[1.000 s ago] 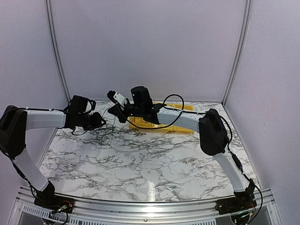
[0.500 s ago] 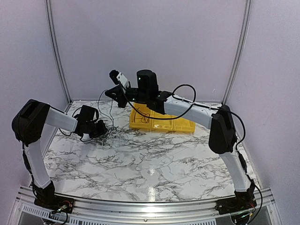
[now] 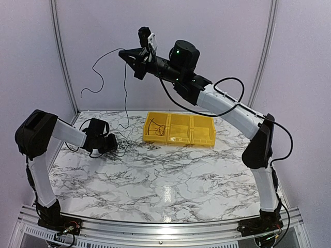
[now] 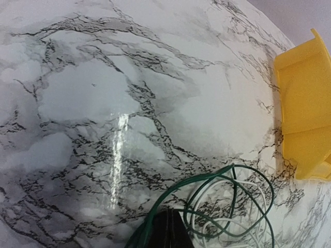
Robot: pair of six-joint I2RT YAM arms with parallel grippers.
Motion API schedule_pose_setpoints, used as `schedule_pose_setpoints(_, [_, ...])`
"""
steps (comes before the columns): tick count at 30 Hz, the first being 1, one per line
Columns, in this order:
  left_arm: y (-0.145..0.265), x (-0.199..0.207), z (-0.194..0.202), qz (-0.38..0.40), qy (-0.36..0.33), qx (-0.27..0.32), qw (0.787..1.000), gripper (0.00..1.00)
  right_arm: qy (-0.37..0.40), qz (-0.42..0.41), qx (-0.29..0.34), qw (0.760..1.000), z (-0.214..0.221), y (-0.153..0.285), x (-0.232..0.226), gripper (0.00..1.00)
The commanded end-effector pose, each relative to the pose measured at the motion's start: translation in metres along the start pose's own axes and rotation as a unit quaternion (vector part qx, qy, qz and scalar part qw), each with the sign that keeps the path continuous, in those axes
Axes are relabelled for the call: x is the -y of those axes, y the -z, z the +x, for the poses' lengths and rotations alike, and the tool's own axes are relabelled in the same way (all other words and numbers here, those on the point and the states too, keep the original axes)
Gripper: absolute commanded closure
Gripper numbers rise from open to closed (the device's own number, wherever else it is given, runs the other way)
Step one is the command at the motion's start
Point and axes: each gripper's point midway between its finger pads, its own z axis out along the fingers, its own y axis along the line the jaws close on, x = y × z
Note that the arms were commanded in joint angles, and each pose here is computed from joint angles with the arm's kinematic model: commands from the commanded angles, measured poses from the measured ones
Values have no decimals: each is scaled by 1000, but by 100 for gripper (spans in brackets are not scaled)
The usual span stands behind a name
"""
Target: Untangle the cables
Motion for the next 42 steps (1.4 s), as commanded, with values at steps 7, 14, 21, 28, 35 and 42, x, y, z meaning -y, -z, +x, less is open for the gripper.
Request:
schedule_pose_setpoints(7, [111,0,-44,-38,-13,129,991,61,-23,-11,-39,999,35,0,-9,100])
schedule_pose_setpoints(14, [176,40,-41,71,-80,173,979,55,-31,1,-52,998,63,-5,-4,100])
schedule_pose_setpoints(21, [196,91,-19,184,-161,156,957,47,-39,12,-56,998,79,-9,0,100])
schedule_pose_setpoints(28, [182,142,-21,251,-188,136,940,46,-44,10,-58,997,86,-11,-2,100])
schedule_pose_setpoints(35, [142,154,-38,247,-176,146,942,52,-52,-3,-54,997,81,-15,-13,100])
schedule_pose_setpoints(42, [79,140,-31,217,-152,116,957,93,-42,-6,-20,999,38,-12,-13,100])
